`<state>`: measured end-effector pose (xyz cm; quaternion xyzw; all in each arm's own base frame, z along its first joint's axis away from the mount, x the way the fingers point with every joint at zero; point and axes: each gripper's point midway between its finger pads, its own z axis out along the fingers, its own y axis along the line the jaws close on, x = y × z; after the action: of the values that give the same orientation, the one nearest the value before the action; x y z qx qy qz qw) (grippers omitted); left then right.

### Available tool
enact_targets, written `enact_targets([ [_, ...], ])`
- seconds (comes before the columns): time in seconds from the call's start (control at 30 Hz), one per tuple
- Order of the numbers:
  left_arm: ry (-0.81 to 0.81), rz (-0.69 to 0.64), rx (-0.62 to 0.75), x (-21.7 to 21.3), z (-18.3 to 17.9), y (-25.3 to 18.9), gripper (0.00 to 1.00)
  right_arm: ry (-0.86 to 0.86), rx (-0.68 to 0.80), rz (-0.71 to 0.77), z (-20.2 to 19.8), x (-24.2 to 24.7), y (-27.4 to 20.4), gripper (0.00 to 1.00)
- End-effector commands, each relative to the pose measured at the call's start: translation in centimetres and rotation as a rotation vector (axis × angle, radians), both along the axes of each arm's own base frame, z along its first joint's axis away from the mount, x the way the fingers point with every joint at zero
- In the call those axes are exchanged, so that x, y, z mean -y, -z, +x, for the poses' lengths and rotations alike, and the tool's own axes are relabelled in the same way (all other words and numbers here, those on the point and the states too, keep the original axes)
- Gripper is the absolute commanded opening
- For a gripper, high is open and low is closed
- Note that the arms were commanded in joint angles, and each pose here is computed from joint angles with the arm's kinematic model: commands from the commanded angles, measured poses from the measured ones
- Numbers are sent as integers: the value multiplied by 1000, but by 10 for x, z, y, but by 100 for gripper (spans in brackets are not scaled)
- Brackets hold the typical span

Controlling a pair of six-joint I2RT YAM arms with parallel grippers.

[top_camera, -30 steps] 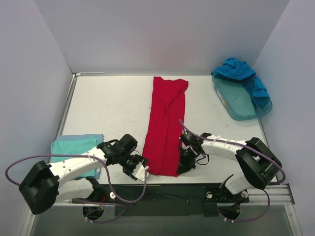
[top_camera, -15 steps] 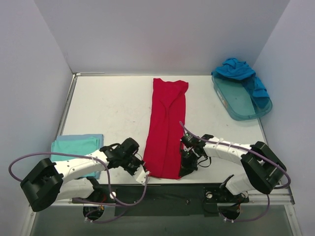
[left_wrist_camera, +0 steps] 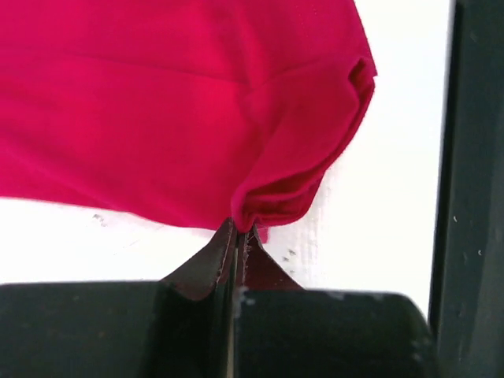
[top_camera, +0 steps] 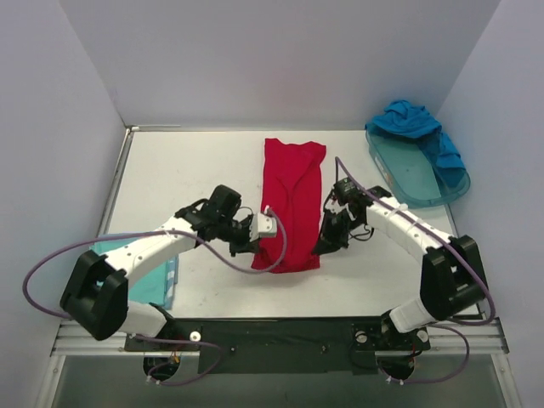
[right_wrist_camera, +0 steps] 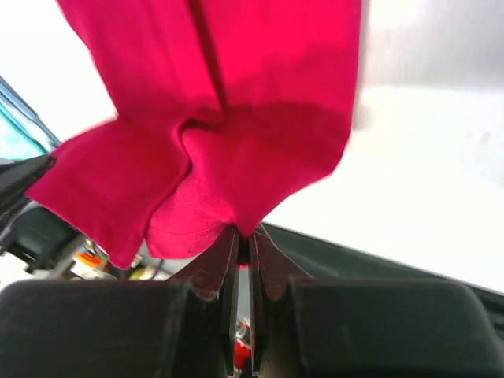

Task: Fold and stack the t-shirts
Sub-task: Fold the folded rectangular tshirt in 1/3 of the way

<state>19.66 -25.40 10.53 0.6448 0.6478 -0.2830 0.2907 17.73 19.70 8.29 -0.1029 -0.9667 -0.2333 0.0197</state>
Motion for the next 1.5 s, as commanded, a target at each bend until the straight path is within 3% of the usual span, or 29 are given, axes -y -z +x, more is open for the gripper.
enact_targets([
  [0.0,-291,-51,-98,8,74,-21,0,-44,-5,2,44,8,-6,0],
  [0.13,-404,-17,-75,9,138,-17,0,-25,5,25,87,11,-6,0],
  [0.27,-460,-12,-75,12,169,-12,0,18,31,38,127,17,-6,0],
  [0.6,-559,-28,-90,14,234,5,0,106,29,73,195,30,7,0],
  [0.83,-557,-1,-105,21,257,30,0,136,-8,107,219,32,25,0],
  [0.9,-564,10,-112,20,260,36,0,163,-13,102,226,37,29,7],
  [0.93,-573,29,-118,18,259,39,0,171,0,90,231,39,29,20],
  [1.03,-626,54,-113,7,268,40,13,206,8,66,244,48,33,39],
  [1.07,-644,54,-109,0,273,39,17,216,35,59,252,52,28,40],
  [1.13,-674,43,-95,-9,281,31,34,217,98,33,266,57,15,42],
  [1.23,-662,39,-50,-14,289,18,48,204,213,-16,280,67,-13,44],
  [1.37,-656,23,1,-17,299,-6,48,160,281,-129,263,84,-24,43],
  [1.4,-625,19,15,-15,298,-14,45,137,300,-140,257,82,-31,42],
  [1.43,-581,24,-14,-12,287,-16,40,120,264,-140,243,81,-19,34],
  [1.47,-523,35,1,-10,281,-17,26,92,263,-129,236,74,-19,27],
])
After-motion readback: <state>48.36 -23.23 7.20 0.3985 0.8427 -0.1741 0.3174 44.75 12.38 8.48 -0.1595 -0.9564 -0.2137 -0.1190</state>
